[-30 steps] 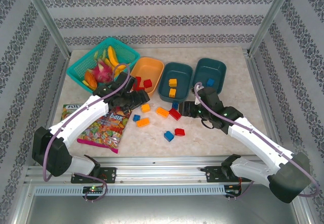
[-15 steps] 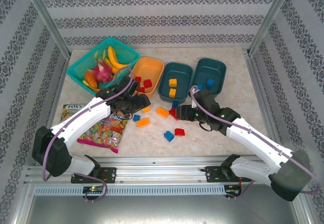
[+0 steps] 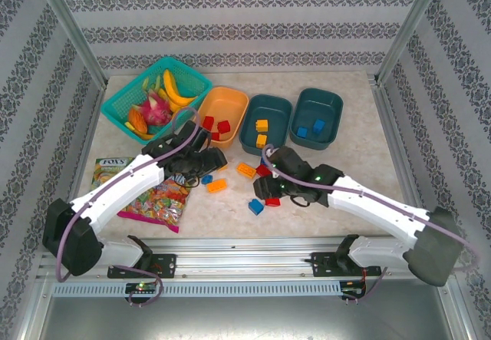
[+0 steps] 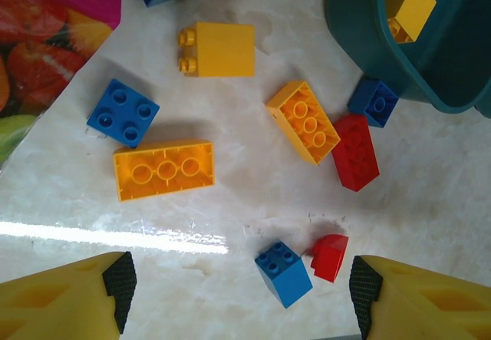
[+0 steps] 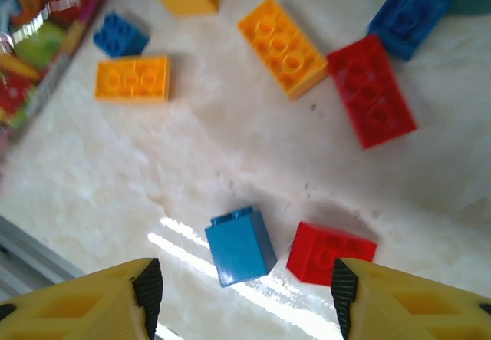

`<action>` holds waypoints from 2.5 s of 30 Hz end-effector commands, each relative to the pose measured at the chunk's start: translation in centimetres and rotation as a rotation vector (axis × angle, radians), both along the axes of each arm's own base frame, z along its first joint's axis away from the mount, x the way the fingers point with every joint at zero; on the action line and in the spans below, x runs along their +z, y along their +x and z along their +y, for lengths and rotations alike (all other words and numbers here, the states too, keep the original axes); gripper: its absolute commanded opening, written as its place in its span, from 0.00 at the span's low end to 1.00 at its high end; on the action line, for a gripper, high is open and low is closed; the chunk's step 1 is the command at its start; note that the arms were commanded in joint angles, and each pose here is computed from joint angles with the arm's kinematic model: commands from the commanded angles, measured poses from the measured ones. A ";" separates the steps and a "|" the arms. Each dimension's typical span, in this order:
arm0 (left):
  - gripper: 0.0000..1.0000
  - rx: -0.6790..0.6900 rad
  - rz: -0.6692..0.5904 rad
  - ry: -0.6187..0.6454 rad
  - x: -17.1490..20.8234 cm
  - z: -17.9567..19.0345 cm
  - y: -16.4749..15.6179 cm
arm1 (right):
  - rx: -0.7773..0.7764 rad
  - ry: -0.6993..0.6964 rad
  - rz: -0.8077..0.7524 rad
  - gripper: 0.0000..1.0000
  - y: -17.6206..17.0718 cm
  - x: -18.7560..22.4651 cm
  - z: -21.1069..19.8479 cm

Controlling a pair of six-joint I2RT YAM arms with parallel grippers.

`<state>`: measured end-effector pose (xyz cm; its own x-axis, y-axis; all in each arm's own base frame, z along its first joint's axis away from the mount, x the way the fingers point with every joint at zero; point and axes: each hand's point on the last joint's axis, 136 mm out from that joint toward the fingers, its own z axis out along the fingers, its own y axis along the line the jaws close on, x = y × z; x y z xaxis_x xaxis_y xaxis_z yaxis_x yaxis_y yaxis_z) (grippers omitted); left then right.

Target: Sort the legos into containers by color

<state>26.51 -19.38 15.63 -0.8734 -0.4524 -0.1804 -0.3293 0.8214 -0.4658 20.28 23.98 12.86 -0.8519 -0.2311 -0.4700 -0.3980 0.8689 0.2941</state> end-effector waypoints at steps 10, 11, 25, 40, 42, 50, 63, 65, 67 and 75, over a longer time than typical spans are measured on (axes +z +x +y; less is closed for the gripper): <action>0.76 0.063 0.046 -0.021 -0.5 4.3 -7.2 | 0.155 -0.299 0.143 0.58 -2.0 -5.7 2.1; 0.76 0.073 0.041 -0.027 -0.4 4.6 -7.5 | 0.156 -0.315 0.142 0.58 -1.8 -5.9 2.1; 0.77 0.154 -0.023 -0.061 0.6 6.8 -9.1 | 0.224 -0.464 0.197 0.55 -1.2 -9.3 2.5; 0.77 0.128 -0.058 -0.093 1.3 5.7 -8.1 | 0.243 -0.487 0.186 0.29 -0.9 -9.6 3.1; 0.77 0.094 -0.088 -0.127 2.1 4.7 -7.4 | 0.221 -0.467 0.144 0.28 -0.2 -7.9 3.2; 0.78 -0.046 -0.226 -0.223 7.0 -0.1 -2.8 | -0.097 -0.261 0.030 0.25 8.1 1.5 -2.6; 0.78 -0.231 -0.289 -0.316 9.8 -9.8 5.2 | -0.586 -0.244 0.117 0.24 21.6 0.4 -18.7; 0.78 -0.245 -0.286 -0.321 9.6 -10.8 5.9 | -0.597 -0.256 0.143 0.24 22.6 -0.9 -19.3; 0.78 -0.248 -0.286 -0.336 9.4 -11.8 6.7 | -0.611 -0.273 0.188 0.24 23.3 -2.6 -19.9; 0.78 -0.256 -0.261 -0.310 8.4 -13.1 8.2 | -0.646 -0.284 0.280 0.28 24.3 -6.6 -20.8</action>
